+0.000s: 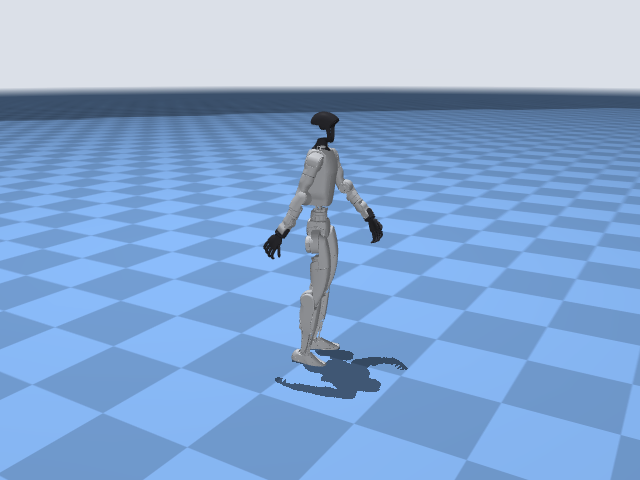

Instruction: In place motions

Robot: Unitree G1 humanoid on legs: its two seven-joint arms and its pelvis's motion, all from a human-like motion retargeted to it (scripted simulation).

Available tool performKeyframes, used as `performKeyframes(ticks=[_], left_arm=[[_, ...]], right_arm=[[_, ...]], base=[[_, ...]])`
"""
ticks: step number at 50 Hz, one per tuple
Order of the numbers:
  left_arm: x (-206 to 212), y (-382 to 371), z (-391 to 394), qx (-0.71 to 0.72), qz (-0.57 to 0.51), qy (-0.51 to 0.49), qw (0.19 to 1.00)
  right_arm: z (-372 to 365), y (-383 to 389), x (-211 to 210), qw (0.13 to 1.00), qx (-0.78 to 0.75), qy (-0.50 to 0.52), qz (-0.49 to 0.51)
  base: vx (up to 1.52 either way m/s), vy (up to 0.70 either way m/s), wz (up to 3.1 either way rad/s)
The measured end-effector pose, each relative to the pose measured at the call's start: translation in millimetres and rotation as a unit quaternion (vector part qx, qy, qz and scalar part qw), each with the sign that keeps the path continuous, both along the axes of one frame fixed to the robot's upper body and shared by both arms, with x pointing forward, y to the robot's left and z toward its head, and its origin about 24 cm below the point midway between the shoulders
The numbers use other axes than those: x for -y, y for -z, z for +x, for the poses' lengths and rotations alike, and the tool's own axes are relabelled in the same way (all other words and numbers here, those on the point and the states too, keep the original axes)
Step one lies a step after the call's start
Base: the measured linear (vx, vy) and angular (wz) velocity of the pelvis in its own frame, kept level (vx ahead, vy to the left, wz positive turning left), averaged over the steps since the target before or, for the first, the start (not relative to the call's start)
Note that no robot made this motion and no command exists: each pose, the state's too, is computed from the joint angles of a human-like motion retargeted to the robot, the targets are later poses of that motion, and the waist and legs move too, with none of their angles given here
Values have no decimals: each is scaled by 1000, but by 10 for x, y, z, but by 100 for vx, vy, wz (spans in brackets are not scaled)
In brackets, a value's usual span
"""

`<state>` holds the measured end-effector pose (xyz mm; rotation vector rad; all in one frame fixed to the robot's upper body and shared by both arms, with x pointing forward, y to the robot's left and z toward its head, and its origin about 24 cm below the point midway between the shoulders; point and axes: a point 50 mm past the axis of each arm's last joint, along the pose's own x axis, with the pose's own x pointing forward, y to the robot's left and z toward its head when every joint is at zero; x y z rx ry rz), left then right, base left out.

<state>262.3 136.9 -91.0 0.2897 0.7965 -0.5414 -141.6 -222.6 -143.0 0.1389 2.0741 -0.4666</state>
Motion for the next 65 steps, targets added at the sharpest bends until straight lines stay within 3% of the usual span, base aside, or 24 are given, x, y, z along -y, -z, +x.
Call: performKeyframes(ticks=[6, 11, 16, 22, 27, 32, 38, 44, 50, 55, 60, 65], left_arm=[[-39, -259, 231, 111, 31, 44, 992], [-146, 141, -231, 45, 67, 6, 997], [-363, 737, -1394, -174, 128, -49, 975], [-681, 748, -3399, -480, 240, -144, 832], [-440, 323, -4634, -618, 234, -195, 724], [-262, 52, -5083, -665, 234, -255, 662], [-480, 345, -4585, -605, 239, -279, 706], [-697, 814, -2941, -431, 219, -190, 855], [-243, 630, -1051, -186, 87, -69, 976], [155, -17, 9, 19, -20, -18, 999], [209, -438, 354, 157, -56, -10, 986], [91, -100, 21, 110, -11, -25, 994]], right_arm=[[-383, -178, -11, 996, -50, 74, -6], [-139, -74, -15, 997, -38, 65, -13], [867, 235, -60, 994, 107, 23, -25], [2621, 220, -426, 914, 380, -140, 28], [3715, -248, -886, 781, 559, -275, 48], [4149, -612, -1097, 681, 635, -362, 42], [3792, -325, -883, 723, 571, -389, 16], [2495, 254, -397, 888, 375, -266, 35], [818, 245, -153, 989, 113, -56, 74], [-61, -35, -79, 997, -13, 37, 72], [-441, -235, 1, 994, -70, 65, 54], [-301, -183, 48, 995, -71, 66, 23]], base=[[0, 0, -3], [0, 0, 0], [0, 0, 0], [2, -4, -51], [4, -1, -38], [0, 0, 0], [0, -4, 35], [-2, -2, 43], [0, -1, 18], [0, 3, -35], [1, 3, -40], [0, 0, -4]])
